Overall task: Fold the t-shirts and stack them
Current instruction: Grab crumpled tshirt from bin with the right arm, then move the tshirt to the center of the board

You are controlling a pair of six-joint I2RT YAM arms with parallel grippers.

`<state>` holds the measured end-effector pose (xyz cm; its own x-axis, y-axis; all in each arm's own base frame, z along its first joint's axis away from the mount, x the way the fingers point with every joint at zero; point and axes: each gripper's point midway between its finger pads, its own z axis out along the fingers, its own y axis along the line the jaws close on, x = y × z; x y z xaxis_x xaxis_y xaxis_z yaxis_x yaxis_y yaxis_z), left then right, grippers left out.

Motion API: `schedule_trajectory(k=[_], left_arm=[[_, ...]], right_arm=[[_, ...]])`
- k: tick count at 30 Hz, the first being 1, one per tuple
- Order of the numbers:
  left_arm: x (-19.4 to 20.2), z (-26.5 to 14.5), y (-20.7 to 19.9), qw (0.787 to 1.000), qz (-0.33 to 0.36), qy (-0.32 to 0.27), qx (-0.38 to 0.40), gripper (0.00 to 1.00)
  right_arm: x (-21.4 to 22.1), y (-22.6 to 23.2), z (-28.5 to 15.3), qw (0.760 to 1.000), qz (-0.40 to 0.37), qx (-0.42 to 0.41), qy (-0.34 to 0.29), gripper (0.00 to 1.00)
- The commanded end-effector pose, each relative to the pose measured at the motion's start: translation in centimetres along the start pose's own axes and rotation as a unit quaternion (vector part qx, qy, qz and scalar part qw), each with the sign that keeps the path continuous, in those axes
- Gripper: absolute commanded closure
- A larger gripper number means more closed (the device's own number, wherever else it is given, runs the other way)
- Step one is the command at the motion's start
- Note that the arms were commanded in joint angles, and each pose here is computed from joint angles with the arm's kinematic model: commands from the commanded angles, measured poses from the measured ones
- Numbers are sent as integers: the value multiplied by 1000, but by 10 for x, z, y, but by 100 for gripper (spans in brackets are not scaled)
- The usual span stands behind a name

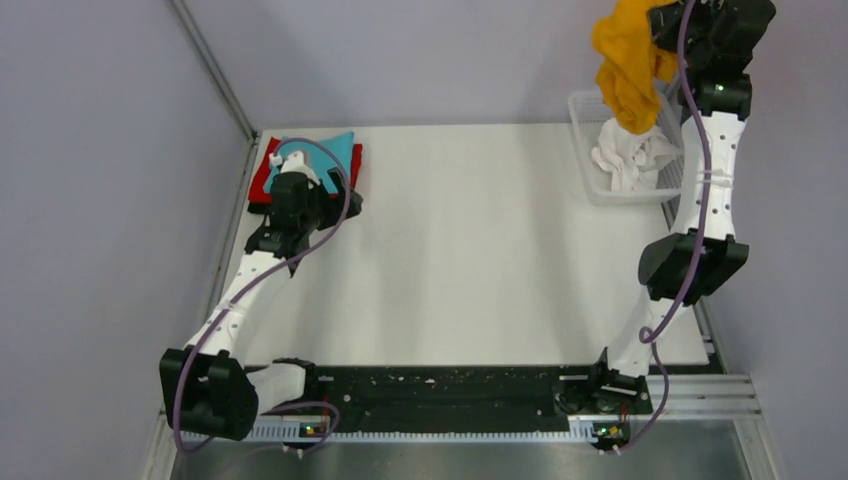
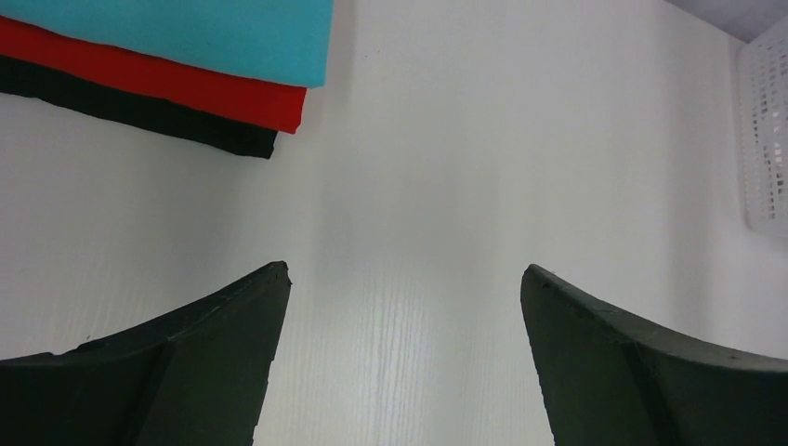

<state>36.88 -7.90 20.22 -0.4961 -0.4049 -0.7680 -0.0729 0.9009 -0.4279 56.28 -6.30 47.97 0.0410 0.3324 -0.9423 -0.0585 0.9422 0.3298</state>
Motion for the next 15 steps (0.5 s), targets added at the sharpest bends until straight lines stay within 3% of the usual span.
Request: schedule_trajectory(k=[1, 5, 10, 13, 15], left_arm=[[-10, -13, -4, 999, 10, -40, 16, 1], [-7, -20, -1, 999, 3, -51, 17, 1], [-13, -33, 14, 996, -16, -80, -22, 1], [-19, -43, 14, 995, -16, -91, -28, 1], [-20, -47, 14, 995, -16, -94, -28, 1]], right_arm=[[-37, 111, -37, 985, -14, -171, -26, 100], [-23, 187, -71, 961, -11, -275, 2, 100], [48, 285, -118, 903, 24, -418, 95, 100], [102, 298, -137, 879, 49, -445, 165, 99], [154, 280, -140, 875, 79, -422, 222, 96]])
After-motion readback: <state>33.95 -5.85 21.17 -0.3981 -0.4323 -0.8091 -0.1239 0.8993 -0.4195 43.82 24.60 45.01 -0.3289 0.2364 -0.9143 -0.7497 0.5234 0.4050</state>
